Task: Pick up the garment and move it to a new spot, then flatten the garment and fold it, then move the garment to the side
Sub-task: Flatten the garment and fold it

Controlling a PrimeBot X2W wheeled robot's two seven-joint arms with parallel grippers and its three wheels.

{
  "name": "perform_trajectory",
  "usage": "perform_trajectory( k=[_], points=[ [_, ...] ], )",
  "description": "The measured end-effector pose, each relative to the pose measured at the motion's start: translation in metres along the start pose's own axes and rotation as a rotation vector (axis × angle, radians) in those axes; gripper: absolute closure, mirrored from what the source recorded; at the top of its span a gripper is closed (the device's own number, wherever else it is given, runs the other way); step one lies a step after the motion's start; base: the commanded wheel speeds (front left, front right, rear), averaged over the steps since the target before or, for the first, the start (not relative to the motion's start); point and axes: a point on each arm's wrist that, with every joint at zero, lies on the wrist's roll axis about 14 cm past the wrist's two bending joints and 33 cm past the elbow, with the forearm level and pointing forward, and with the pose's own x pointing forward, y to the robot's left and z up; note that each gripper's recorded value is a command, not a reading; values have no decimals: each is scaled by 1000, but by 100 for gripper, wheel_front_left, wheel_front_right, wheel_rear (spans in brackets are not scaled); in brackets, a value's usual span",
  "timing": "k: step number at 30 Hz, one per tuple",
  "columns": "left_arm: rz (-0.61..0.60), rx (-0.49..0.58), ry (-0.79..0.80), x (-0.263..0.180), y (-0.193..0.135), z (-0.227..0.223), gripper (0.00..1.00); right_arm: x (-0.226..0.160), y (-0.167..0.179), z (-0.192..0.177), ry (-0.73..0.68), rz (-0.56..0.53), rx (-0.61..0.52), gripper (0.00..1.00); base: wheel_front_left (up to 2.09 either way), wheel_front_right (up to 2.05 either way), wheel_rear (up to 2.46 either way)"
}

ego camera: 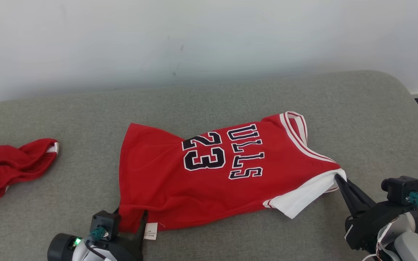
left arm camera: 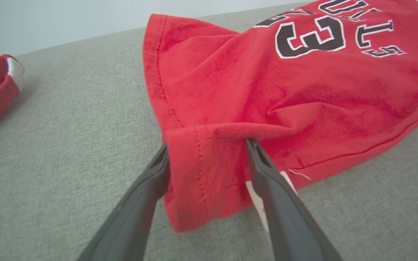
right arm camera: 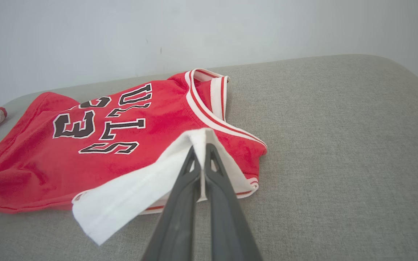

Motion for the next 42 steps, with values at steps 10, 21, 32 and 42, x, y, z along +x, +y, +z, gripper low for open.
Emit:
perform_trajectory(
  k=[10, 21, 32, 42],
  points=[
    [14, 24, 76, -19, 0, -16, 0, 0, 16, 2, 7, 35, 1, 100, 0, 0, 0],
    [36, 10, 94, -33, 5, -18, 0, 6, 34, 8, 18, 82, -8, 100, 0, 0, 0],
    [22, -1, 125, -35, 1, -20, 49, 6, 39, 12, 25, 87, -9, 100, 0, 0, 0],
    [5, 4, 84, -33, -3, -5, 100, 5, 34, 16, 23, 73, -4, 100, 0, 0, 0]
  ],
)
